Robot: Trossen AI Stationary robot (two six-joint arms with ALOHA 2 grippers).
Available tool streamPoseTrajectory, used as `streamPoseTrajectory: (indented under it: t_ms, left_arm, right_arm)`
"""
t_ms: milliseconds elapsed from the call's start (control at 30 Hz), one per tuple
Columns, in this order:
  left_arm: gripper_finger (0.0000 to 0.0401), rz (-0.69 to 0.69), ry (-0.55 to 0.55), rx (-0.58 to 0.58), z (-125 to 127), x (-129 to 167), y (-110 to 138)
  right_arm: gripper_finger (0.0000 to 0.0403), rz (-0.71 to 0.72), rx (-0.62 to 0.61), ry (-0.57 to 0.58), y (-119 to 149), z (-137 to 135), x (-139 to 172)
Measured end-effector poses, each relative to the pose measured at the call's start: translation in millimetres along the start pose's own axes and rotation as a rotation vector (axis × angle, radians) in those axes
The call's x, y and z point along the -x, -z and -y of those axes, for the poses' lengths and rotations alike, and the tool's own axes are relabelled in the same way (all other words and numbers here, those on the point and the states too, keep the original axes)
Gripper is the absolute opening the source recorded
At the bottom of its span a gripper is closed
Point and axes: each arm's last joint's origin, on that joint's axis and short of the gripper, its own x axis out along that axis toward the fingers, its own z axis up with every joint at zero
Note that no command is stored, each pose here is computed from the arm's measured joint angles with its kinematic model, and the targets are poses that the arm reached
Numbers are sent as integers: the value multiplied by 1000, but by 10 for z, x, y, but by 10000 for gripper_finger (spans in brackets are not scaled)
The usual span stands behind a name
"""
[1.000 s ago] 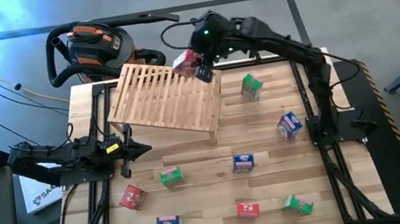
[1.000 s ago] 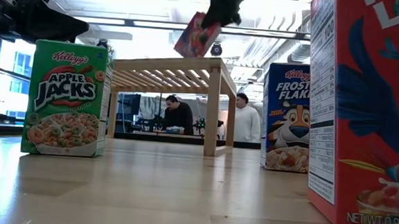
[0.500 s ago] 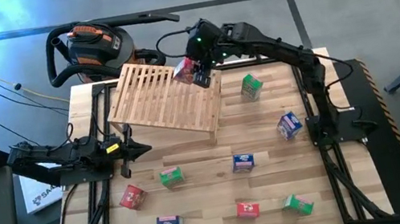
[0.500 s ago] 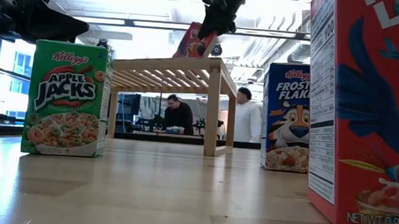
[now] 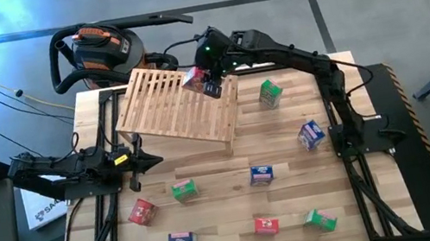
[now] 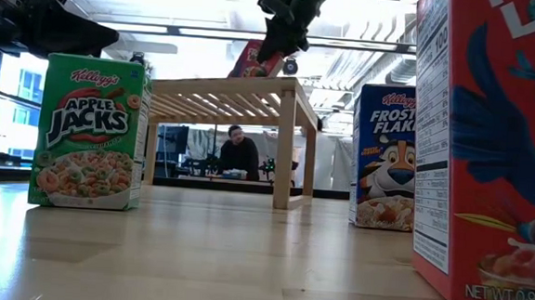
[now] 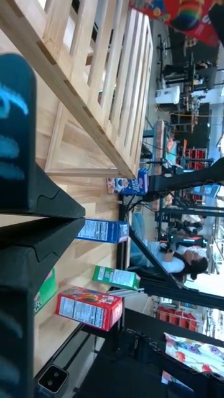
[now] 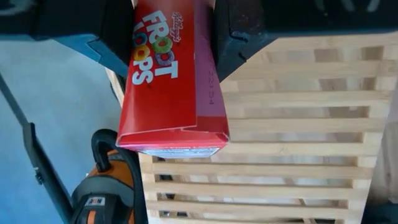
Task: Stack cereal on shelf
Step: Put the top right red cereal box on the shelf
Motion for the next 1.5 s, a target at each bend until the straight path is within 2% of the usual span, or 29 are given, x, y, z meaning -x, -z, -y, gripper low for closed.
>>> streamPoseTrajectory:
  t_ms: [300,567,700,1500]
  left_arm:
    - [0,1,3,0,1,0,-1]
    - [0,1,3,0,1,0,-1]
    - [0,1,3,1,1,0,-1]
    - [0,1,3,3,1,0,-1]
  right_arm:
    - [139,6,24,22,-14,-36,0]
    - [208,38,19,28,-45,-31,0]
    - [227,77,19,50,-83,-21,2]
    - [227,298,77,93,-296,9,44]
